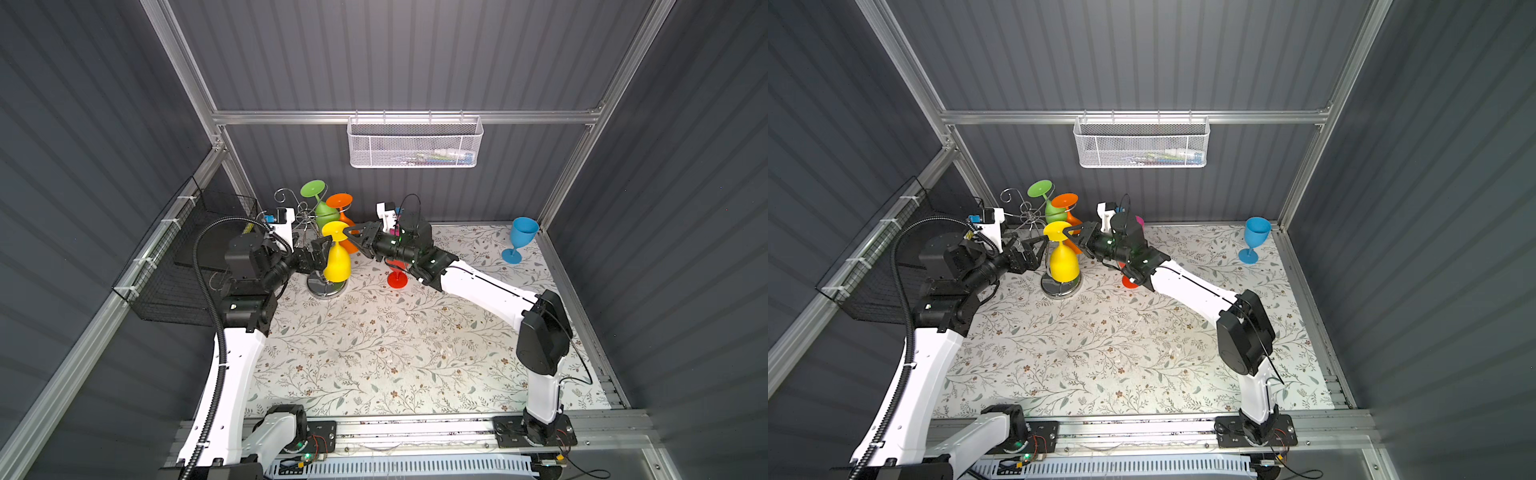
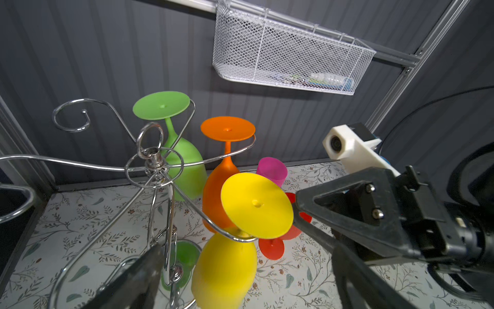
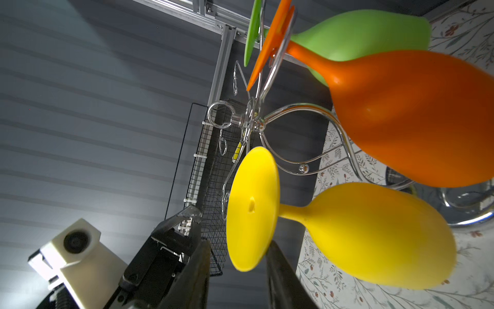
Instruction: Take the wine glass off the wine glass rack
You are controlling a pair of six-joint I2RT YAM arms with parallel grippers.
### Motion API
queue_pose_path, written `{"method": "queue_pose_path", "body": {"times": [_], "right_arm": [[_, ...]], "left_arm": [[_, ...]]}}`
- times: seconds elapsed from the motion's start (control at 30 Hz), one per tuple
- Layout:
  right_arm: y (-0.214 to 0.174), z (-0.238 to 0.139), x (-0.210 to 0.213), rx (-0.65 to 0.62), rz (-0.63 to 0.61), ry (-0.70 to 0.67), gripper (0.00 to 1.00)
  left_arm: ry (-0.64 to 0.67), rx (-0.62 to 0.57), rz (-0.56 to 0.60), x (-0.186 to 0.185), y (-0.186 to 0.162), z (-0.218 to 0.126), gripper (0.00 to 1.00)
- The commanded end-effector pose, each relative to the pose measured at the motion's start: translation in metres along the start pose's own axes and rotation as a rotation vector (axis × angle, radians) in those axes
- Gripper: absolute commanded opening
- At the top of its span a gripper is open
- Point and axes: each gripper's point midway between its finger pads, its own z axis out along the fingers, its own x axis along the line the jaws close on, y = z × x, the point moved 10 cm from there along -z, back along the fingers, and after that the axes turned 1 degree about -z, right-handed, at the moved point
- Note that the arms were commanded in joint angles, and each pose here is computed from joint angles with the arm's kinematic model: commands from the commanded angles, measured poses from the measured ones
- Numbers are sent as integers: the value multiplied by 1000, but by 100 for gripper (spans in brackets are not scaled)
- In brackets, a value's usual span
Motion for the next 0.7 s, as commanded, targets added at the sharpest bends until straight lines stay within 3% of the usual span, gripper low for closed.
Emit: {"method": "queue_pose_path", "body": {"times": [0.0, 0.67], "right_arm": [[-1, 7, -2, 7, 14, -6, 35], [7, 5, 3, -80, 42, 10, 0]], "left_arm": [[-44, -99, 67, -7, 8, -10, 99], [-26, -167, 127, -6, -8, -26, 99]]}}
